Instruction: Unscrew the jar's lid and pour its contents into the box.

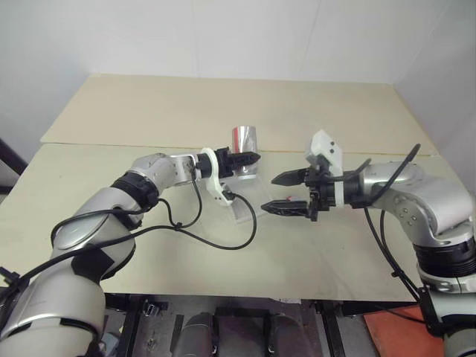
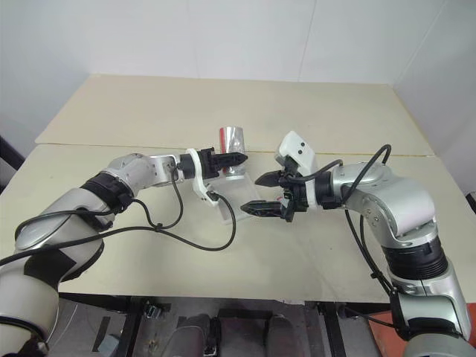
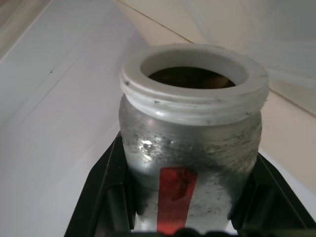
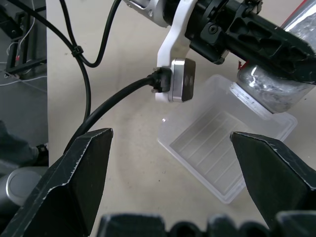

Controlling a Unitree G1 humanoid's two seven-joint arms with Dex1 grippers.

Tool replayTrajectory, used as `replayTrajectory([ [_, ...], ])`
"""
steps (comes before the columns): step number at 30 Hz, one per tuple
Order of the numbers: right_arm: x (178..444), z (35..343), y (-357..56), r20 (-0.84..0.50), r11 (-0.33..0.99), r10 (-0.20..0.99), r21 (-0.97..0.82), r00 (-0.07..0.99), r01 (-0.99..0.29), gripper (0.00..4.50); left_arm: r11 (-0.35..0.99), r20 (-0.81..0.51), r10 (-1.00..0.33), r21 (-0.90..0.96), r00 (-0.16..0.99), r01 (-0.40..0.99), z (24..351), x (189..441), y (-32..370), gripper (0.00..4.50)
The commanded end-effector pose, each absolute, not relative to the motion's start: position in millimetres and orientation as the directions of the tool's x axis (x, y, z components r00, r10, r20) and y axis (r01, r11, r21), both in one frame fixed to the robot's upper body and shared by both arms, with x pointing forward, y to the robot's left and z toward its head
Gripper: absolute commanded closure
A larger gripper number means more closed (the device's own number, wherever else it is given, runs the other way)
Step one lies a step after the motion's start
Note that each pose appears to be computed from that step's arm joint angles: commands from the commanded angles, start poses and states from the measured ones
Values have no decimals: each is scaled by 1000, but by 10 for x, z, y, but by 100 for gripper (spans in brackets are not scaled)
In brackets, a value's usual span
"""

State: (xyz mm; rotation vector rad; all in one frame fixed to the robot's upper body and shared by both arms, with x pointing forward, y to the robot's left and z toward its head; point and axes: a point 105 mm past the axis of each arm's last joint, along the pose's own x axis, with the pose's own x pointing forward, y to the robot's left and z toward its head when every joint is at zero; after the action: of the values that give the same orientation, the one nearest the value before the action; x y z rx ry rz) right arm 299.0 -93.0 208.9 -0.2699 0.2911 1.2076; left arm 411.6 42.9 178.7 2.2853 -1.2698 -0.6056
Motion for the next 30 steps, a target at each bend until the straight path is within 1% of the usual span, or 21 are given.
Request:
replayTrajectory([
  [1, 2981, 2240, -924, -312, 333, 884, -99, 347, -938, 6, -434, -94, -884, 530, 458, -728, 2022, 4120, 361, 257],
  [5, 2985, 2220, -920, -308, 337, 885, -93, 349, -937, 6, -395, -74, -901, 546, 427, -739, 2063, 4066, 325, 257],
  [8, 2991, 2214, -934, -309, 339, 884, -93, 351, -936, 6, -354, -33, -901, 633, 433, -689, 2129, 4036, 358, 257],
  [11, 2979, 2221, -955, -310, 332, 886, -94, 344, -939, 6, -288, 48, -875, 748, 481, -598, 2361, 4030, 455, 257],
  [13, 2974, 2231, -970, -307, 328, 889, -95, 341, -940, 6, -234, 100, -861, 792, 498, -564, 2566, 4003, 520, 257],
  [15, 2977, 2234, -969, -301, 327, 891, -95, 340, -940, 6, -161, 150, -807, 875, 571, -457, 2745, 4043, 676, 257],
  [17, 2980, 2233, -966, -298, 327, 892, -95, 340, -940, 6, -81, 157, -750, 942, 643, -325, 2802, 4094, 845, 257],
  [19, 2980, 2231, -967, -296, 326, 892, -98, 341, -940, 6, 142, 144, -671, 988, 727, -65, 2767, 4159, 1001, 257],
  [20, 2977, 2232, -970, -295, 325, 893, -99, 340, -940, 6, 287, 108, -623, 953, 775, 98, 2719, 4198, 1094, 257],
  [21, 2974, 2232, -974, -293, 324, 894, -101, 340, -941, 6, 453, 76, -594, 854, 801, 255, 2660, 4212, 1162, 257],
  [22, 2969, 2227, -980, -290, 325, 895, -100, 340, -940, 6, 596, 62, -585, 710, 809, 376, 2608, 4201, 1206, 257],
  [23, 2964, 2220, -978, -284, 327, 896, -95, 341, -940, 6, 721, 63, -568, 519, 820, 460, 2537, 4182, 1258, 257],
  [24, 2952, 2212, -973, -278, 328, 898, -90, 340, -940, 6, 786, 58, -553, 367, 831, 497, 2464, 4149, 1292, 257],
  [25, 2939, 2185, -940, -271, 329, 901, -83, 339, -941, 6, 832, 80, -524, 264, 848, 488, 2289, 4066, 1310, 257],
  [26, 2930, 2168, -914, -266, 330, 903, -78, 339, -941, 6, 859, 78, -494, 200, 866, 472, 2152, 3995, 1337, 257],
  [28, 2922, 2174, -888, -254, 330, 906, -74, 338, -941, 6, 897, 112, -429, 171, 896, 408, 2031, 3890, 1379, 257],
  [30, 2922, 2201, -889, -244, 330, 909, -76, 338, -941, 6, 911, 137, -384, 216, 913, 350, 2045, 3855, 1424, 257],
])
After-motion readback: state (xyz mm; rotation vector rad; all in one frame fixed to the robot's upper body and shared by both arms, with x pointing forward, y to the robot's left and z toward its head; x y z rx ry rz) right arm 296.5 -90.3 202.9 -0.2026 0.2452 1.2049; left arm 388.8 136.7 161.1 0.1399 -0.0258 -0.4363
